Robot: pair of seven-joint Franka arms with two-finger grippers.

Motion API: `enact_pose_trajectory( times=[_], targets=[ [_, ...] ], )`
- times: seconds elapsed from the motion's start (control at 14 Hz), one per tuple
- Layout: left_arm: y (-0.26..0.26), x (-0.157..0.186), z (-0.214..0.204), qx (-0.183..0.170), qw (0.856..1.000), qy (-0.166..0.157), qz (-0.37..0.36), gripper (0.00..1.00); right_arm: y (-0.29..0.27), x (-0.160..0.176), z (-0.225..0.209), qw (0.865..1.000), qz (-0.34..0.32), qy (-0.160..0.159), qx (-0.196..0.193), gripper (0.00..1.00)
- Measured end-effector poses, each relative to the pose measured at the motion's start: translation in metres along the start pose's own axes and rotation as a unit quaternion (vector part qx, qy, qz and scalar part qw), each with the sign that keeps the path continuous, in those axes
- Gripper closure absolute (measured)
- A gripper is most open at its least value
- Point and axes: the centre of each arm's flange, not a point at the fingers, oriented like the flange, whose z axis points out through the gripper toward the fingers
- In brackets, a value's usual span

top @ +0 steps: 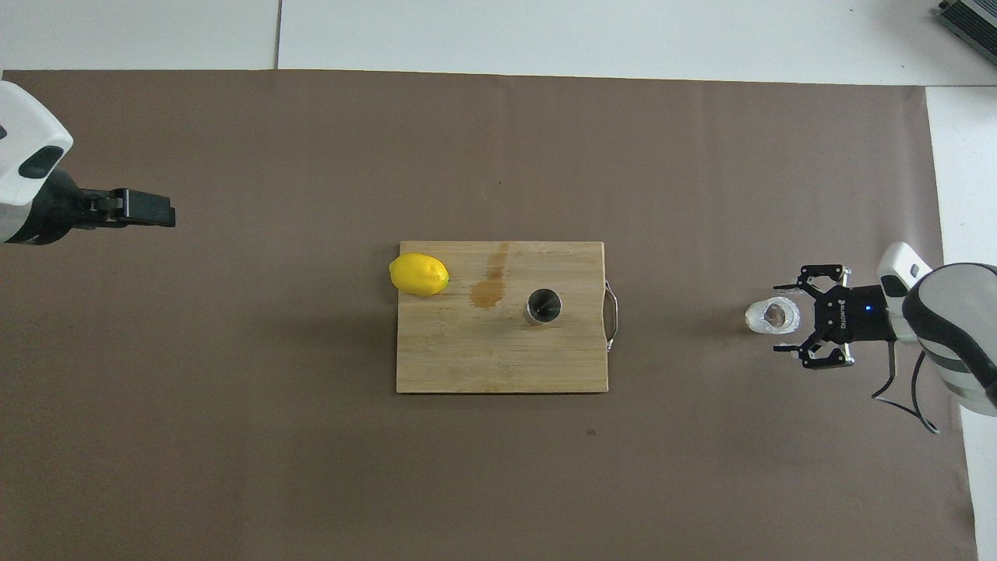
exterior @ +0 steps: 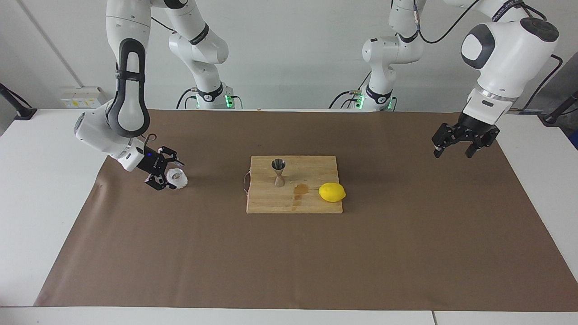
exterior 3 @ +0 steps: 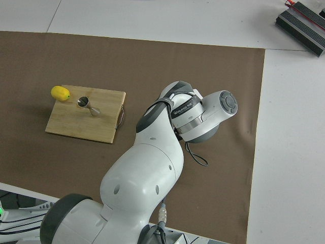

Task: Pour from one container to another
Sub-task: 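Grasp the white cup with the right gripper and lift it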

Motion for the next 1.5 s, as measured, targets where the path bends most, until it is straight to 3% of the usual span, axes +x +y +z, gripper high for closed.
enact_pose_trajectory(
  times=[0.29,0.5,0.79,1.22,1.5],
  targets=[
    [0.002,-0.002,-0.004,0.000,1.000,0.000,0.005,0.00,0.000,-0.007,0.003,1.000,0.003,0.002,0.001,0.00],
    [0.008,-0.019,-0.004,0.007,0.998,-0.054,0.014,0.00,0.000,-0.007,0.003,1.000,0.003,0.002,0.001,0.04],
    [0.007,-0.034,-0.023,0.020,0.997,-0.077,0.019,0.00,0.000,-0.006,0.003,1.000,0.004,0.004,-0.002,0.48],
    [0.008,-0.035,-0.045,0.020,0.997,-0.078,0.020,0.00,0.004,-0.001,0.002,1.000,0.010,0.013,-0.010,0.49],
    [0.016,-0.035,-0.046,0.020,0.996,-0.077,0.027,0.00,0.014,0.033,-0.008,1.000,0.015,0.010,-0.020,0.49]
  ],
)
